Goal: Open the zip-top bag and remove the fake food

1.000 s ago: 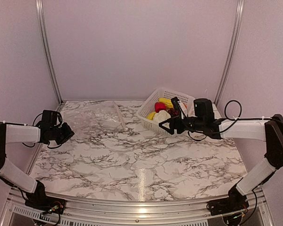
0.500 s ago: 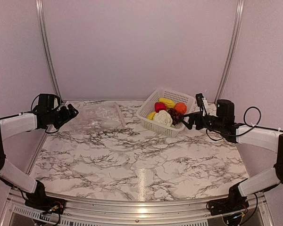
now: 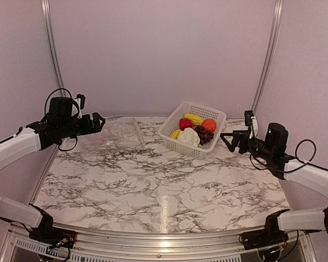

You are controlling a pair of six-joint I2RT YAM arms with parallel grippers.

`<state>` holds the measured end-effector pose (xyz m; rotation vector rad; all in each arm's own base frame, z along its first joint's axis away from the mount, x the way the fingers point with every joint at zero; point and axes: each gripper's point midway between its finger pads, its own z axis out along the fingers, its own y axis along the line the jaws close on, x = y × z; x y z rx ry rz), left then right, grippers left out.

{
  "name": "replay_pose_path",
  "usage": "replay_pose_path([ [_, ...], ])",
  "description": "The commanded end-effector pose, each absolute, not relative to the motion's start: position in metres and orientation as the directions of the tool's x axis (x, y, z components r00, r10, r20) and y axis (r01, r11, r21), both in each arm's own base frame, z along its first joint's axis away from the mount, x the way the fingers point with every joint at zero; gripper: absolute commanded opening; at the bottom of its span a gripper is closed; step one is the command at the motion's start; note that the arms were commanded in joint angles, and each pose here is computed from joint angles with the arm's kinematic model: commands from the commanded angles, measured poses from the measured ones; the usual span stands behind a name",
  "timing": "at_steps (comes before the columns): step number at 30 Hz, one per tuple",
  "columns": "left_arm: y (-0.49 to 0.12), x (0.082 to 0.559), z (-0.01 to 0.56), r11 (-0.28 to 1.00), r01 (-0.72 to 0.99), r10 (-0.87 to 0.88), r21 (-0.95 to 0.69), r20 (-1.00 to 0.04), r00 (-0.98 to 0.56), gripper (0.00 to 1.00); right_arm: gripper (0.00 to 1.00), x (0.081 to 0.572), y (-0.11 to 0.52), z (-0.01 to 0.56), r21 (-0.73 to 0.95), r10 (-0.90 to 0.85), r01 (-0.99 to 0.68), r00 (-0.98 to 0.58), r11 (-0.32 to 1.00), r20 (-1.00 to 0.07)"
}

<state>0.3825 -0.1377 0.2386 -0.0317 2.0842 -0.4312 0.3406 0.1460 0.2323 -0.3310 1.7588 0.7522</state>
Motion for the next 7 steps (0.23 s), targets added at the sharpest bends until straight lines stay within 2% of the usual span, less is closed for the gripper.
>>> replay_pose_path([
  [1,-0.145,0.378,0.215,0.963,0.146,-0.109,-0.226,-0.823,-0.557,0.99,0.99,0.334,0.138,0.23,0.318,0.173,-0.547,-0.3,0.774,-0.938],
  [7,-0.149,0.377,0.2,0.951,0.132,-0.164,-0.281,-0.816,-0.555,0.99,0.99,0.331,0.135,0.224,0.315,0.167,-0.534,-0.307,0.785,-0.937],
])
